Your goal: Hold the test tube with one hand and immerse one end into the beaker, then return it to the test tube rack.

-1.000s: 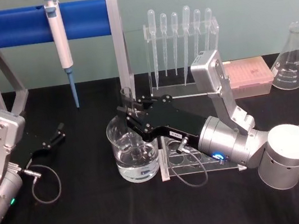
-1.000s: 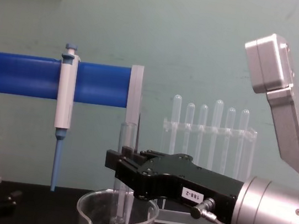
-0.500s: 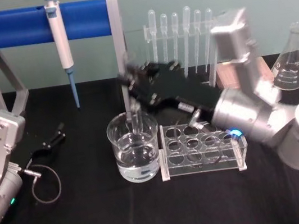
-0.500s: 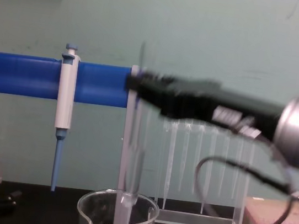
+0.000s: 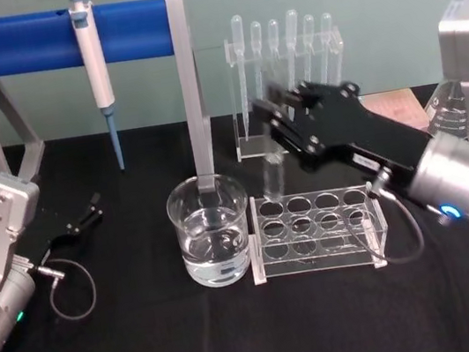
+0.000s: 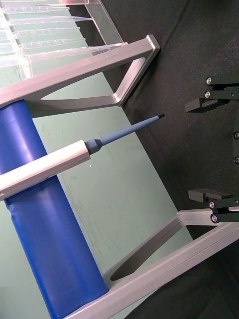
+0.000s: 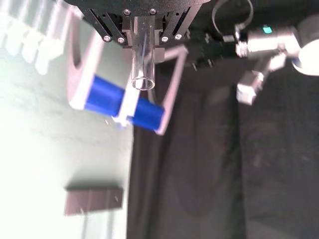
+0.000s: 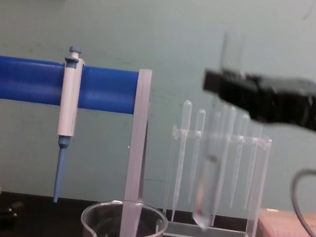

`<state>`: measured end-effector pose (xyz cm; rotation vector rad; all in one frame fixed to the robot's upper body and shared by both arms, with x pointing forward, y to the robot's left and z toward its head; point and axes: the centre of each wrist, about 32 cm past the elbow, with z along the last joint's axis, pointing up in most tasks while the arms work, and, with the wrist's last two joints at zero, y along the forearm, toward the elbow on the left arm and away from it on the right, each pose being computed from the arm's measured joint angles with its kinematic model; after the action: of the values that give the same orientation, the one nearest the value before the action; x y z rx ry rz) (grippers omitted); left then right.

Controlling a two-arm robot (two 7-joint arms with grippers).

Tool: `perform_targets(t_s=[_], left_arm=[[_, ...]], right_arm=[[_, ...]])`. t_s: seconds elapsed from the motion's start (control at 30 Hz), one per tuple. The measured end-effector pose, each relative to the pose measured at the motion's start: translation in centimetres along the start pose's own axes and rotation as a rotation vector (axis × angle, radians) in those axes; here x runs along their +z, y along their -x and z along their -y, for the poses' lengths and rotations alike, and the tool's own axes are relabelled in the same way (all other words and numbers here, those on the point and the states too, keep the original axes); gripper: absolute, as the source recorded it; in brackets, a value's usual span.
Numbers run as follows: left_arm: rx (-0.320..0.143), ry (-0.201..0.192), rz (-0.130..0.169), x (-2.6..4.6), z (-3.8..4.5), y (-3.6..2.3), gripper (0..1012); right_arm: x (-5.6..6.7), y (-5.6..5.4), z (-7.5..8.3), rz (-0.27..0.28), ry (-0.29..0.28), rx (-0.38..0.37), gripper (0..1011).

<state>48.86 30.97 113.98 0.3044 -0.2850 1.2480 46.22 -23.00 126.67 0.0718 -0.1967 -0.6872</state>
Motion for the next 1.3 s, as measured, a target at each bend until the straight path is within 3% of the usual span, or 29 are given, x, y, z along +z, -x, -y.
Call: perform_targets(t_s=[0.37, 0.67, 1.1, 1.3], left_arm=[[0.0, 0.0, 0.0, 0.0, 0.0, 0.0, 1000], [0.0, 0.0, 0.0, 0.0, 0.0, 0.0, 1000], [0.0, 0.0, 0.0, 0.0, 0.0, 0.0, 1000], [0.0, 0.0, 0.0, 0.0, 0.0, 0.0, 1000]], right_arm=[[-2.9, -0.3, 2.0, -0.02, 0.088, -0.083, 234], [-4.1, -0.6, 2.0, -0.03, 0.086, -0.103, 234], [-4.7, -0.6, 1.7, -0.042, 0.078, -0.096, 234], [-5.7, -0.5, 1.5, -0.051, 0.069, -0.079, 234]])
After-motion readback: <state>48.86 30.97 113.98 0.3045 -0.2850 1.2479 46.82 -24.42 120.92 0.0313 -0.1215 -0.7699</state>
